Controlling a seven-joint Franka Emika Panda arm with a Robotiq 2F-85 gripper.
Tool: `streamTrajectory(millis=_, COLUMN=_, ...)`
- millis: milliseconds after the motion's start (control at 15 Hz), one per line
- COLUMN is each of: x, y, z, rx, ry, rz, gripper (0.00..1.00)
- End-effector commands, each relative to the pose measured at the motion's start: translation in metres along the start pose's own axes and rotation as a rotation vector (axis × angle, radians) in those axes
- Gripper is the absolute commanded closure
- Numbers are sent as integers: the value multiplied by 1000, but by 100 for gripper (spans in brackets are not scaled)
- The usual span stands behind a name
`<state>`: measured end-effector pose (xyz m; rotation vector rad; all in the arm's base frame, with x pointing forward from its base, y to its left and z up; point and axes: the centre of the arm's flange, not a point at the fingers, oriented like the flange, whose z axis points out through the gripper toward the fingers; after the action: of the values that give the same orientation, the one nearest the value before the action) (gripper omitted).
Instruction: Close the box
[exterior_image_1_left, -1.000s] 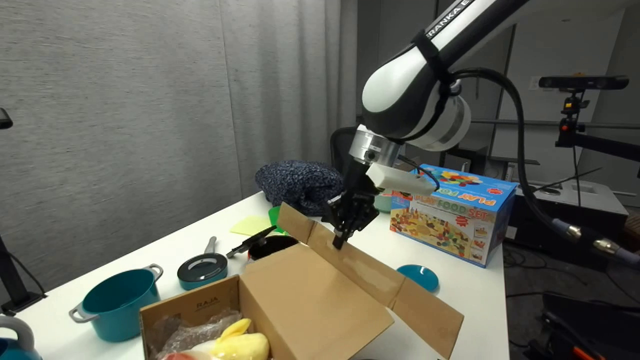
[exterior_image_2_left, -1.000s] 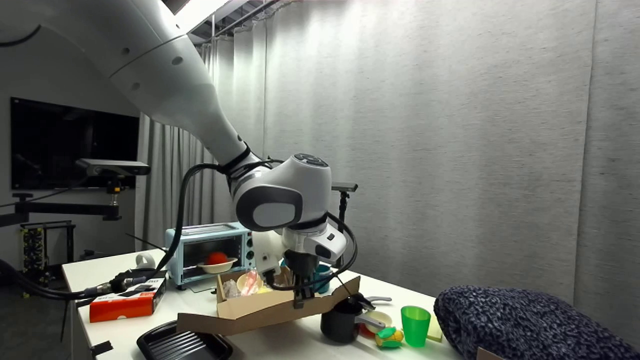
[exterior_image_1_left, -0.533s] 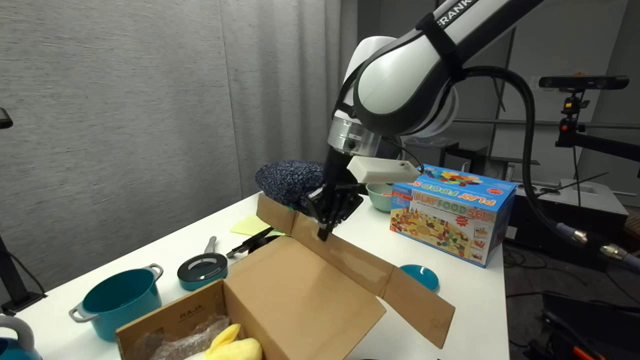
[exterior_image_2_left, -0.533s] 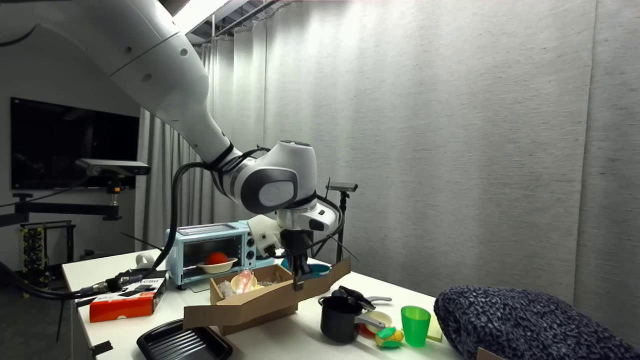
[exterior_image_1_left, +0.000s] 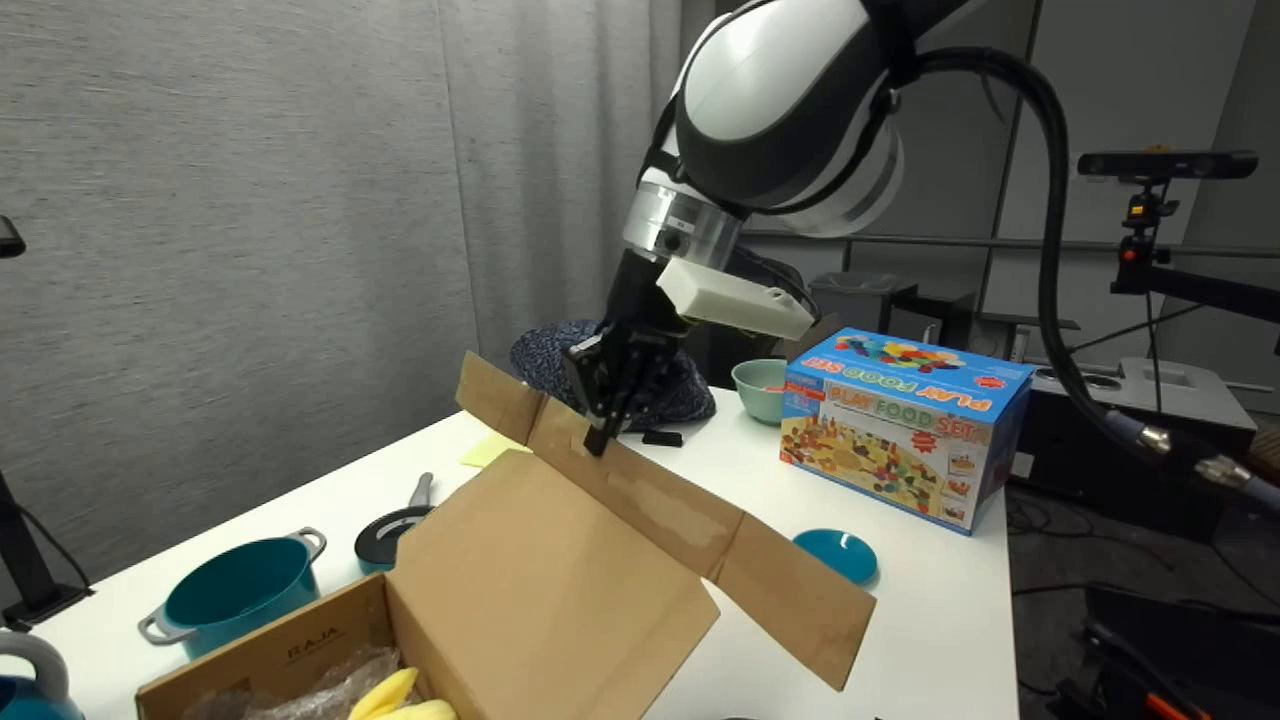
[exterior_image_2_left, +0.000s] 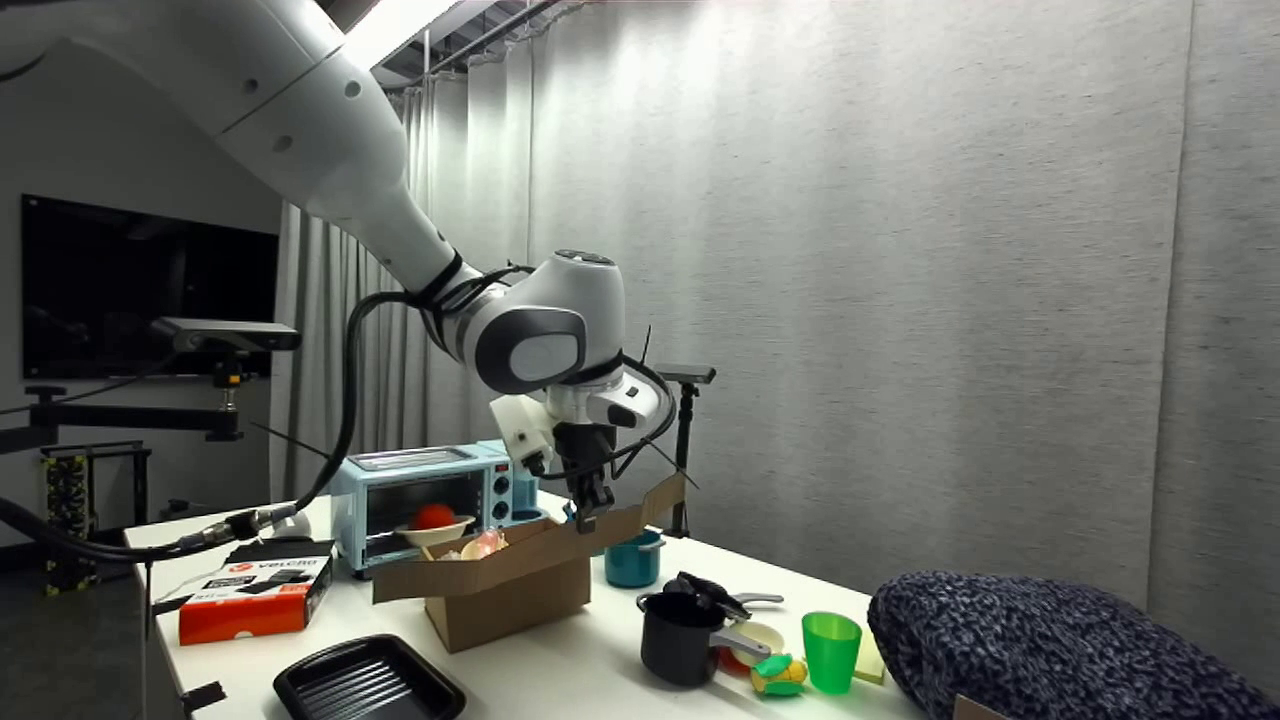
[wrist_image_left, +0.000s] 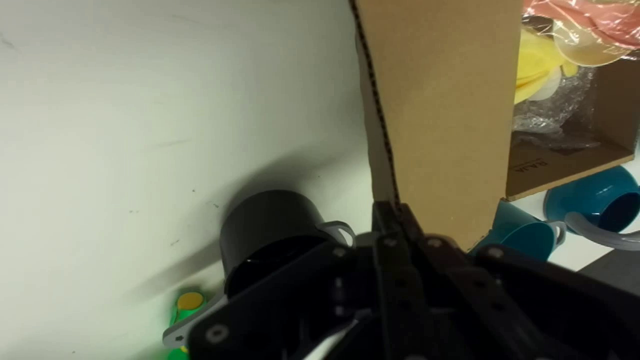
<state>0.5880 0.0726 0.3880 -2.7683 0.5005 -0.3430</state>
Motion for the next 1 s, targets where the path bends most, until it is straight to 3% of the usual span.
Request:
streamTrajectory(millis=0, x=8, y=-9, z=-25, rx=64, ry=-6, rz=-12, gripper=99)
streamTrajectory(millis=267, x=13, y=-15, z=-47, rx=86, ry=0, rz=-13, gripper=99)
streamTrajectory(millis=600, x=18, y=-16, z=-59, rx=19, ry=-38, rz=-22, gripper=99)
streamTrajectory(millis=933, x=11, y=-5, z=-47, rx=-86, ry=-82, rz=-60, gripper=99)
